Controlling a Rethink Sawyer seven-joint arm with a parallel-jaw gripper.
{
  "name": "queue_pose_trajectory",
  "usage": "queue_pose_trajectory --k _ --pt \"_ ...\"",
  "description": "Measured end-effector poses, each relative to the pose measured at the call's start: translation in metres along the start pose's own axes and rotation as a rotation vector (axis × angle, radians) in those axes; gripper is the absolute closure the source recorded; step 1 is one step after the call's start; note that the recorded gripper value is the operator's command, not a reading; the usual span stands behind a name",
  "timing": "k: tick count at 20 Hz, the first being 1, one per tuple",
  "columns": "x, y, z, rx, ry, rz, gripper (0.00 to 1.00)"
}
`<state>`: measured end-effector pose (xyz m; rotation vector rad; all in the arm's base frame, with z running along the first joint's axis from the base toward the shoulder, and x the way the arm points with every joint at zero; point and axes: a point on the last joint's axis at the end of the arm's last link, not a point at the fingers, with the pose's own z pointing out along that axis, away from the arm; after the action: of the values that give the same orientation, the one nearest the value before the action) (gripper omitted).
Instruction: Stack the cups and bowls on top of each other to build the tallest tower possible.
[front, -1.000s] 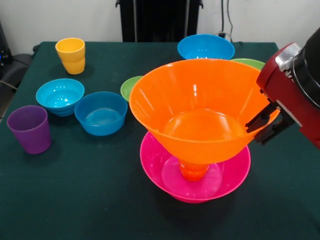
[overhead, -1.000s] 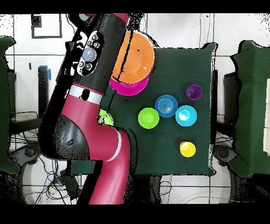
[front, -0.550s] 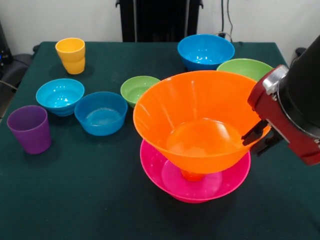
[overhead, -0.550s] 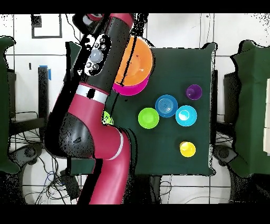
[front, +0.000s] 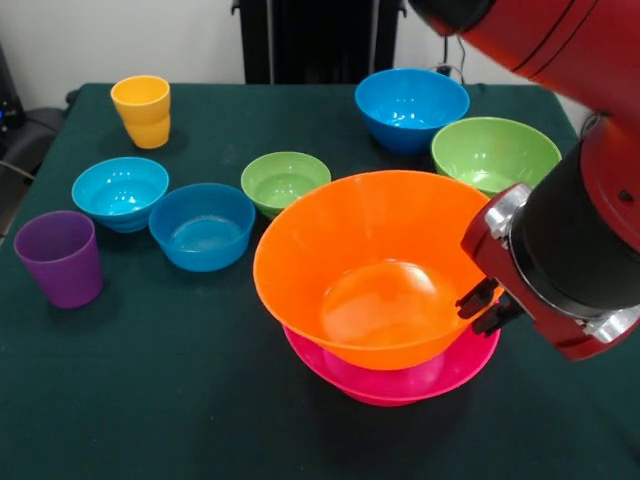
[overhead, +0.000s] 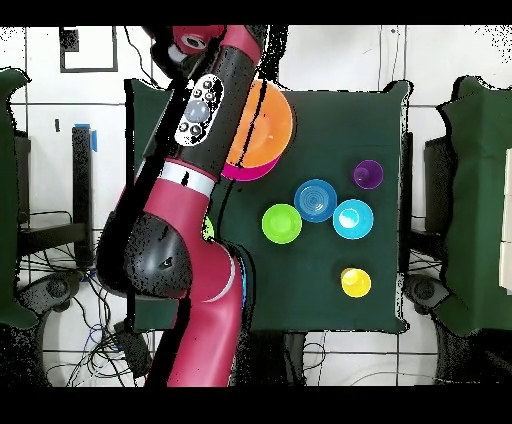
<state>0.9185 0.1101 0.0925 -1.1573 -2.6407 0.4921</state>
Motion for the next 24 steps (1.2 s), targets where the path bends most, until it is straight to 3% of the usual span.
queue_pose_trajectory --k 8,14,24 --pt "0.003 -0.004 0.022 0.027 0.01 -0.019 1.0" --pt "0.004 -0.008 0.023 0.039 0.008 -0.024 1.0" --pt "0.007 -0.007 0.02 0.022 0.019 -0.028 1.0"
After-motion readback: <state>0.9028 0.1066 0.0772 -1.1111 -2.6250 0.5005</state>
